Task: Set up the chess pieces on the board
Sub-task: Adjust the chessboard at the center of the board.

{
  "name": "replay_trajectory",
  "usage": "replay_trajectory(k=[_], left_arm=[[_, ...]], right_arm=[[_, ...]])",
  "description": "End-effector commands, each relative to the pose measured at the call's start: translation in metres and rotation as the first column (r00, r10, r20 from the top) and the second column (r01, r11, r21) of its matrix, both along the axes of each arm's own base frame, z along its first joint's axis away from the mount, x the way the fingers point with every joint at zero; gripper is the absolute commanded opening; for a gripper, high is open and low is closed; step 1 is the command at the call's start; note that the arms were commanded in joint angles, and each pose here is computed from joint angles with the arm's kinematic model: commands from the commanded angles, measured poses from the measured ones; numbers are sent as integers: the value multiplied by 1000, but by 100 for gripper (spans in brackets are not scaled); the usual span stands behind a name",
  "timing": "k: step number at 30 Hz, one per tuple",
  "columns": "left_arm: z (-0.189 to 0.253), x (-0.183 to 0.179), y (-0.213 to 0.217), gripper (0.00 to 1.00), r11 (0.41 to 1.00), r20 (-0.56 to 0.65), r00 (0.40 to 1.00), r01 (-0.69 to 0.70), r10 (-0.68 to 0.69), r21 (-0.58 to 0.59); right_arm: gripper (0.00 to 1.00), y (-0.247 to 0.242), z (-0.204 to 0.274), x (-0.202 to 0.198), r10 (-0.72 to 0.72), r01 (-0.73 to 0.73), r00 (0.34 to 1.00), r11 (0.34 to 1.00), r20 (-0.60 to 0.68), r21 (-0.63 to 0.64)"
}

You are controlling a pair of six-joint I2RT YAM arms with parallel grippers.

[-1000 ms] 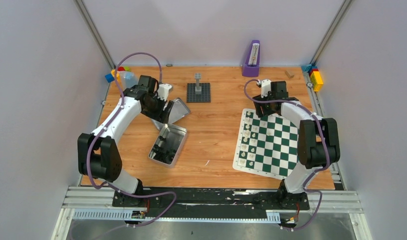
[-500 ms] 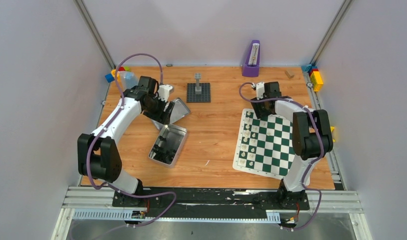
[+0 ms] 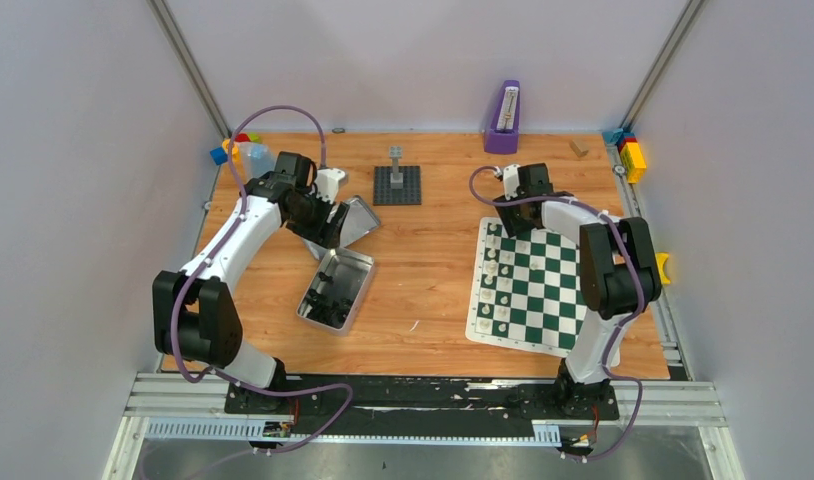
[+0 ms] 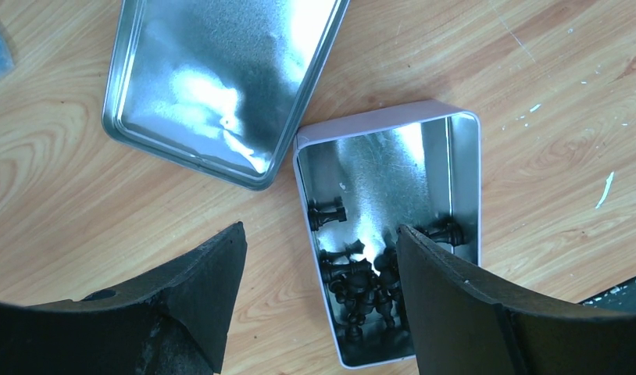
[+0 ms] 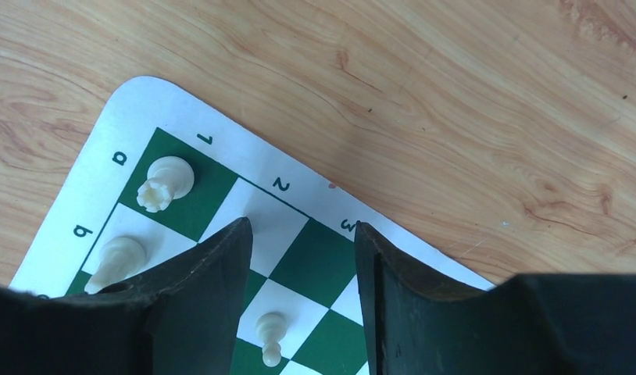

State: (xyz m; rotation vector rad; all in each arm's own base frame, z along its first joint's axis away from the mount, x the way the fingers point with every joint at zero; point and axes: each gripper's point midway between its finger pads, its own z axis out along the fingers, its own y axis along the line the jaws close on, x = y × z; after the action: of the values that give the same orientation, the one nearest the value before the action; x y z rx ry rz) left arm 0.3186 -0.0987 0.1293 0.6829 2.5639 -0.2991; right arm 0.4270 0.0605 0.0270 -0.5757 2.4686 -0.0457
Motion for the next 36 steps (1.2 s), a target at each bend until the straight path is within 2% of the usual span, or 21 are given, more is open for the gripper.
replay_trajectory(k=[1, 11, 18, 22, 26, 30, 31, 32, 33, 36], left_arm=[[16, 2, -6, 79, 998, 60, 997, 40, -37, -41], [36, 1, -38, 85, 970, 125, 981, 171, -151, -172], [49, -1, -82, 91, 906, 274, 912, 367, -305, -212], [56, -8, -125, 94, 827, 355, 839, 509, -413, -238], [64, -21, -180, 94, 720, 404, 775, 617, -486, -319], [62, -31, -228, 94, 629, 366, 784, 621, -502, -468], [56, -34, -240, 94, 624, 302, 815, 575, -495, -529], [52, -33, -251, 93, 593, 293, 815, 569, -500, -569], [54, -37, -261, 93, 584, 238, 840, 516, -488, -626], [47, -35, -287, 91, 522, 175, 856, 445, -486, -728]], right_arm=[[52, 15, -8, -2, 2, -1, 999, 999, -34, 38], [52, 43, -6, 0, 42, -38, 998, 997, -51, 74], [59, 37, 14, 11, 19, -19, 1000, 998, -2, 53], [62, 31, 45, 20, -16, 11, 999, 994, 46, 105], [63, 19, 79, 25, -60, 45, 994, 987, 89, 155], [64, 2, 104, 20, -102, 76, 988, 976, 120, 204], [64, -4, 109, 17, -114, 86, 986, 973, 124, 214], [64, -9, 113, 14, -126, 95, 984, 970, 129, 223], [64, -15, 115, 10, -137, 104, 982, 966, 129, 235], [64, -26, 121, -4, -165, 125, 978, 954, 130, 274]])
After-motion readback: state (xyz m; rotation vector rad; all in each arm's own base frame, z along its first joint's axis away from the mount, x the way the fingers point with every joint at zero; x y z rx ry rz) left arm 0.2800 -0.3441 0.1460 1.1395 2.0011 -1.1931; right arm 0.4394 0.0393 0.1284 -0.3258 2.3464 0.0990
